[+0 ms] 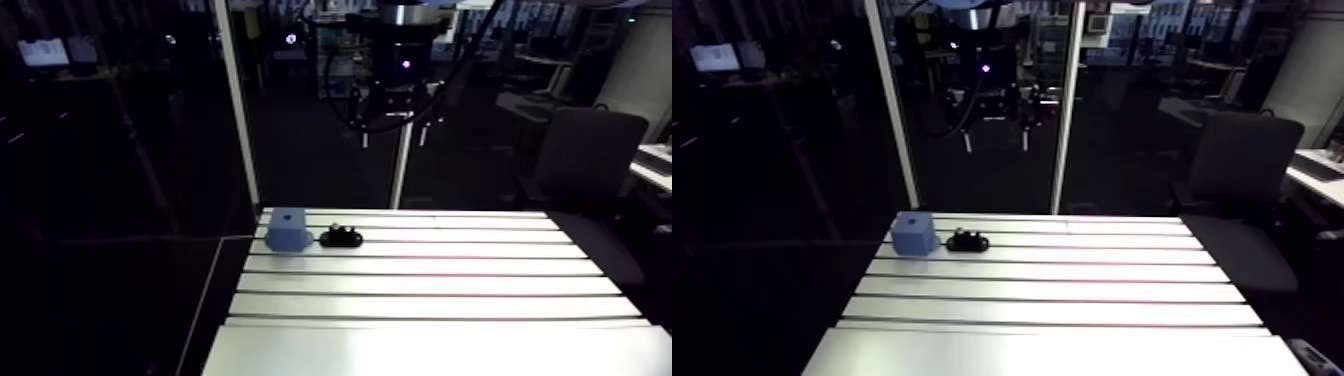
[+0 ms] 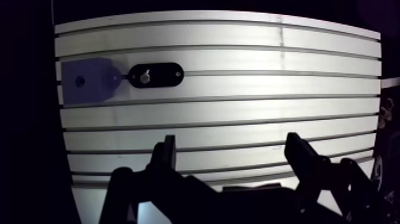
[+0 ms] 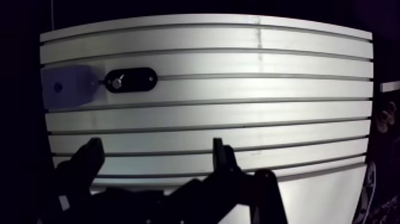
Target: Pick up the M10 bolt and insert it into the hex recess until seated.
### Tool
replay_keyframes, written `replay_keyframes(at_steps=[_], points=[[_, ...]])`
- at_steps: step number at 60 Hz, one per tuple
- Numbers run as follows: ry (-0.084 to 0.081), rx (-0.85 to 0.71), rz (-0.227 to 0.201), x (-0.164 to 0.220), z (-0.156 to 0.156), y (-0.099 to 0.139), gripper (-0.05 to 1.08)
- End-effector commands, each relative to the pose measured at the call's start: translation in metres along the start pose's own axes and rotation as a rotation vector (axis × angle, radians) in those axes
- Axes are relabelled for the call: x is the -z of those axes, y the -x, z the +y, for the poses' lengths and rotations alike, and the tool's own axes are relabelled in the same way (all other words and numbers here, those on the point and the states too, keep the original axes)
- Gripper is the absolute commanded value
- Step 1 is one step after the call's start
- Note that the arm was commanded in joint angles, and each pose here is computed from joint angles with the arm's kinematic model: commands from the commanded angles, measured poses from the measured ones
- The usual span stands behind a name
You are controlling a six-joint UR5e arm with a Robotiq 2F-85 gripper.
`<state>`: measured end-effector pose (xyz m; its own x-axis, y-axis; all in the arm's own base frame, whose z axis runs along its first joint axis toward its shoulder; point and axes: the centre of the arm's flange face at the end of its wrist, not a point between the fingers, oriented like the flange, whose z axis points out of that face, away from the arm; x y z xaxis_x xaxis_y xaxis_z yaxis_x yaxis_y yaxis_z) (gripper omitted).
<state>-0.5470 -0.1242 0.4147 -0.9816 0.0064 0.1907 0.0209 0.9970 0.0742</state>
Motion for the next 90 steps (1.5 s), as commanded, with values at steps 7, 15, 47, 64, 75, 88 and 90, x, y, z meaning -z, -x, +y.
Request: replay_keyframes(at_steps=[7, 15, 47, 64, 75, 88, 90], points=[[0.077, -0.028, 0.051, -0.046, -0.056, 0.014, 0.01], [0.055, -0.006, 0.072, -0.066, -0.084, 0.019, 0.01], [-0.021, -0.046, 0.06, -0.136, -0.068, 0.002, 0.01], [-0.043, -0.026, 0.034, -0.152, -0.076, 0.003, 0.05], [-0.04, -0.014, 0.012, -0.168, -0.081, 0.0, 0.05], [-0.039, 0.009, -0.006, -0.184, -0.086, -0.001, 0.07], [-0.039, 0.015, -0.007, -0.186, -0.088, -0.001, 0.07]])
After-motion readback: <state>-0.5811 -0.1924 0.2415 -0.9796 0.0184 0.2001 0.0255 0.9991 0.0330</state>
